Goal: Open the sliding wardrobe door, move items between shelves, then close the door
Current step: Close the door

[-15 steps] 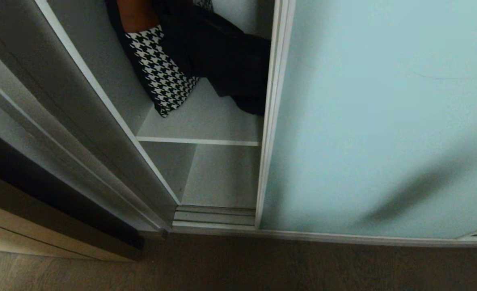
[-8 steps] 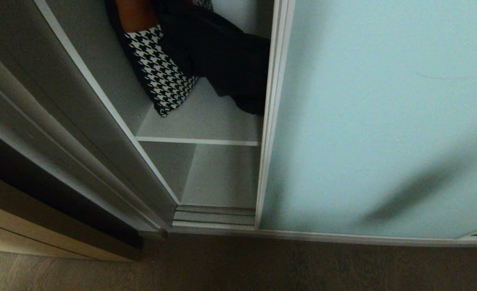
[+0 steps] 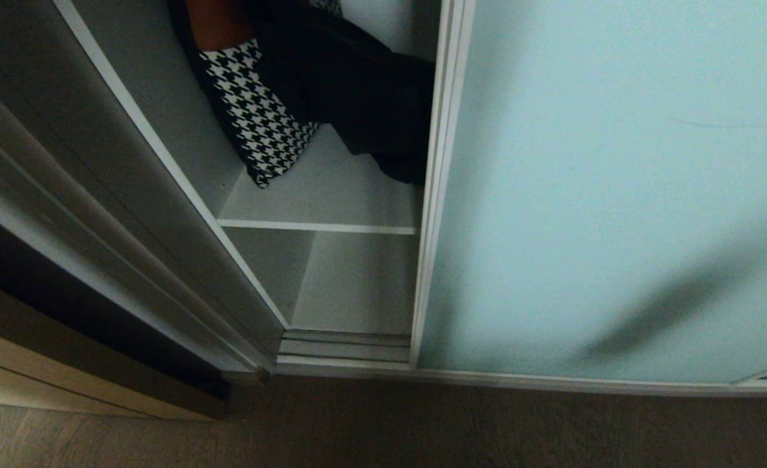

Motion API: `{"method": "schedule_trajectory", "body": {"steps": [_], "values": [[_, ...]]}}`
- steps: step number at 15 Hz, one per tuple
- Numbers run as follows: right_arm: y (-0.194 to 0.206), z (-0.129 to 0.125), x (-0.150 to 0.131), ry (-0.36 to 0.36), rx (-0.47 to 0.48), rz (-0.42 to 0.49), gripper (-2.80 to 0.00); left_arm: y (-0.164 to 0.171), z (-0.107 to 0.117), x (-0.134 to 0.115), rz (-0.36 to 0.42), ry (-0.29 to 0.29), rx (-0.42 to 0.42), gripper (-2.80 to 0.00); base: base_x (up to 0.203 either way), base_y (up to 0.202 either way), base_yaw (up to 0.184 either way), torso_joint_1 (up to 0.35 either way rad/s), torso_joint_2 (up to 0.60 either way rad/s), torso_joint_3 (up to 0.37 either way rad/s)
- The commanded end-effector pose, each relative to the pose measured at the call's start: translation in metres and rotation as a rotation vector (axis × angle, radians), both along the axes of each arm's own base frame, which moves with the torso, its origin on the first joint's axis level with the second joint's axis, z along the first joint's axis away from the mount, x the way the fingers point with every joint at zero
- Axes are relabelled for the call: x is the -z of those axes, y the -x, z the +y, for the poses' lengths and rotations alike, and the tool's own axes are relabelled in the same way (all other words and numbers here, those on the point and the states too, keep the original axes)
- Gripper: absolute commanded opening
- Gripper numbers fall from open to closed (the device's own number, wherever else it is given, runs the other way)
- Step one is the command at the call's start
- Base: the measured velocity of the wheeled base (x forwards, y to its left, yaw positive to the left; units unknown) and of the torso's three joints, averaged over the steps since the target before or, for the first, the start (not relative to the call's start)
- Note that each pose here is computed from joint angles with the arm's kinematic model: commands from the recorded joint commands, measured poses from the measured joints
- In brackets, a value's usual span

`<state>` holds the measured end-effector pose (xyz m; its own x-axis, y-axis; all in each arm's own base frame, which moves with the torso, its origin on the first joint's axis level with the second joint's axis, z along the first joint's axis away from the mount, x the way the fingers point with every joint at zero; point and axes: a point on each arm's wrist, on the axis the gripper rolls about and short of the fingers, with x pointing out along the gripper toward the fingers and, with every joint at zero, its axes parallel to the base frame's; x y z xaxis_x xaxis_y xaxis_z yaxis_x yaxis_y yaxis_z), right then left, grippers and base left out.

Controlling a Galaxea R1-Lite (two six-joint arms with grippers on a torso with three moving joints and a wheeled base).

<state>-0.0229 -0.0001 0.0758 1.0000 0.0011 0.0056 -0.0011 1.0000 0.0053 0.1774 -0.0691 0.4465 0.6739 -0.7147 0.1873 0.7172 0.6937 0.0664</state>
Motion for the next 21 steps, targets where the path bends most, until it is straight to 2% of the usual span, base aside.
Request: {"method": "schedule_trajectory", "body": {"steps": [1,4,6,10,12,16,18,20,21], "values": [[0.0,0.0,0.0,0.001,0.0,0.0,-2.8,-0.007,-0.034,0.005,0.029,-0.011,0.146,-2.8,0.0,0.0,0.0,0.0,0.0,0.0],[0.0,0.0,0.0,0.001,0.0,0.0,-2.8,0.024,-0.053,0.003,0.039,0.006,0.313,-2.8,0.0,0.0,0.0,0.0,0.0,0.0],[0.0,0.0,0.0,0.001,0.0,0.001,-2.8,0.041,-0.049,0.01,0.089,0.021,0.356,-2.8,0.0,0.0,0.0,0.0,0.0,0.0],[0.0,0.0,0.0,0.001,0.0,0.0,-2.8,0.065,-0.045,0.037,0.172,-0.014,0.469,-2.8,0.0,0.0,0.0,0.0,0.0,0.0],[0.0,0.0,0.0,0.001,0.0,-0.001,-2.8,0.06,-0.051,0.04,0.184,-0.021,0.479,-2.8,0.0,0.0,0.0,0.0,0.0,0.0],[0.0,0.0,0.0,0.001,0.0,0.001,-2.8,0.033,-0.083,0.056,0.254,-0.056,0.489,-2.8,0.0,0.0,0.0,0.0,0.0,0.0],[0.0,0.0,0.0,0.0,0.0,0.0,-2.8,0.014,-0.101,0.059,0.294,-0.008,0.446,-2.8,0.0,0.0,0.0,0.0,0.0,0.0],[0.0,0.0,0.0,0.0,0.0,0.0,-2.8,-0.003,-0.119,0.061,0.28,0.051,0.37,-2.8,0.0,0.0,0.0,0.0,0.0,0.0],[0.0,0.0,0.0,0.001,0.0,-0.001,-2.8,-0.004,-0.124,0.06,0.289,0.078,0.367,-2.8,0.0,0.0,0.0,0.0,0.0,0.0]]}}
